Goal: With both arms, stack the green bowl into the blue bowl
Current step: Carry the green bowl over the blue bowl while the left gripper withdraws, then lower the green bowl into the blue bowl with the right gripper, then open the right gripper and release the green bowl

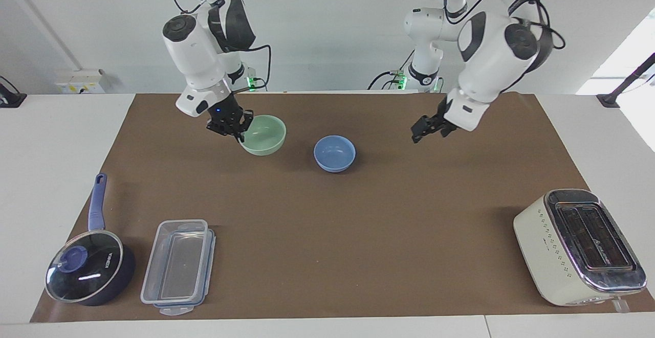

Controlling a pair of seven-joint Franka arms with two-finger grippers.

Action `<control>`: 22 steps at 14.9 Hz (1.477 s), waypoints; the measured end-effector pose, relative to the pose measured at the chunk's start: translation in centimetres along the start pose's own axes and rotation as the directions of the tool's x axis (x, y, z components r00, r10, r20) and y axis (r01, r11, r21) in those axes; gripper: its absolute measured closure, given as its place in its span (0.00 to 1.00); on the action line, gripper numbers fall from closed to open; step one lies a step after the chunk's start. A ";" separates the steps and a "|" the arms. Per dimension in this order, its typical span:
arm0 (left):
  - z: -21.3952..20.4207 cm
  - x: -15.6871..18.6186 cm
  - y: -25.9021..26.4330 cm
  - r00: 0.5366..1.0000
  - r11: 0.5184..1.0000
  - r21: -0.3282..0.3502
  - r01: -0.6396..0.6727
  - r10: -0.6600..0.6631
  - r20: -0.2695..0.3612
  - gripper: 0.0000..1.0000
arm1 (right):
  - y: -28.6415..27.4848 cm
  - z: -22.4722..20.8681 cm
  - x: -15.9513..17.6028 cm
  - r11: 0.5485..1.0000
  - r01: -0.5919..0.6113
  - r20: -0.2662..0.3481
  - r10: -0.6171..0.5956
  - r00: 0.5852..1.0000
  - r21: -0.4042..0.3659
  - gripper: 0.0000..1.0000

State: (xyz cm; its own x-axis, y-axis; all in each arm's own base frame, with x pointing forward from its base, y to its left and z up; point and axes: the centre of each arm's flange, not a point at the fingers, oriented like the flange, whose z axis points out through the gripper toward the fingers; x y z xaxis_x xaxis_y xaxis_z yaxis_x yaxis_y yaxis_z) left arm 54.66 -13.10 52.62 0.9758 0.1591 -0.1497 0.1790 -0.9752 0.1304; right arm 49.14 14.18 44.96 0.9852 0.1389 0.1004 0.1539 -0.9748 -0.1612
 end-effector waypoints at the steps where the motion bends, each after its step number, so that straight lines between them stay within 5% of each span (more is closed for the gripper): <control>1: -1.4 0.1 -2.9 0.999 0.999 0.021 -0.044 0.044 0.005 0.00 | -2.1 0.9 0.2 1.000 0.007 -0.018 -0.007 1.000 0.018 0.96; 4: -5.6 -1.0 -8.2 0.991 0.989 0.068 -0.133 0.132 0.019 0.00 | -7.9 4.1 0.4 0.999 0.006 -0.057 -0.003 0.998 0.045 0.96; 9: -10.5 -2.8 -7.6 0.986 0.979 0.119 -0.168 0.166 0.026 0.00 | -13.9 8.7 -0.6 0.997 0.033 -0.064 -0.029 0.998 0.063 0.96; 21: -9.6 -1.5 -5.7 0.979 0.971 0.133 -0.201 0.202 0.000 0.00 | -15.5 11.2 -1.2 0.997 0.057 -0.037 -0.055 0.998 0.058 0.96; 22: -9.6 -1.5 -5.7 0.979 0.971 0.133 -0.201 0.203 -0.002 0.00 | -15.5 11.2 -1.2 0.997 0.057 -0.037 -0.055 0.998 0.058 0.89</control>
State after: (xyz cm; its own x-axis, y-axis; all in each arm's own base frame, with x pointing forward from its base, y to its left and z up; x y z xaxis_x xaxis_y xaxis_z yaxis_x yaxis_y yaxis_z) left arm 53.36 -6.29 61.48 0.9921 -0.0418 -0.1186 -0.0390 -0.9989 0.0265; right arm 46.39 31.02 36.37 0.9718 0.1859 0.1450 0.2140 -0.9535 -0.2121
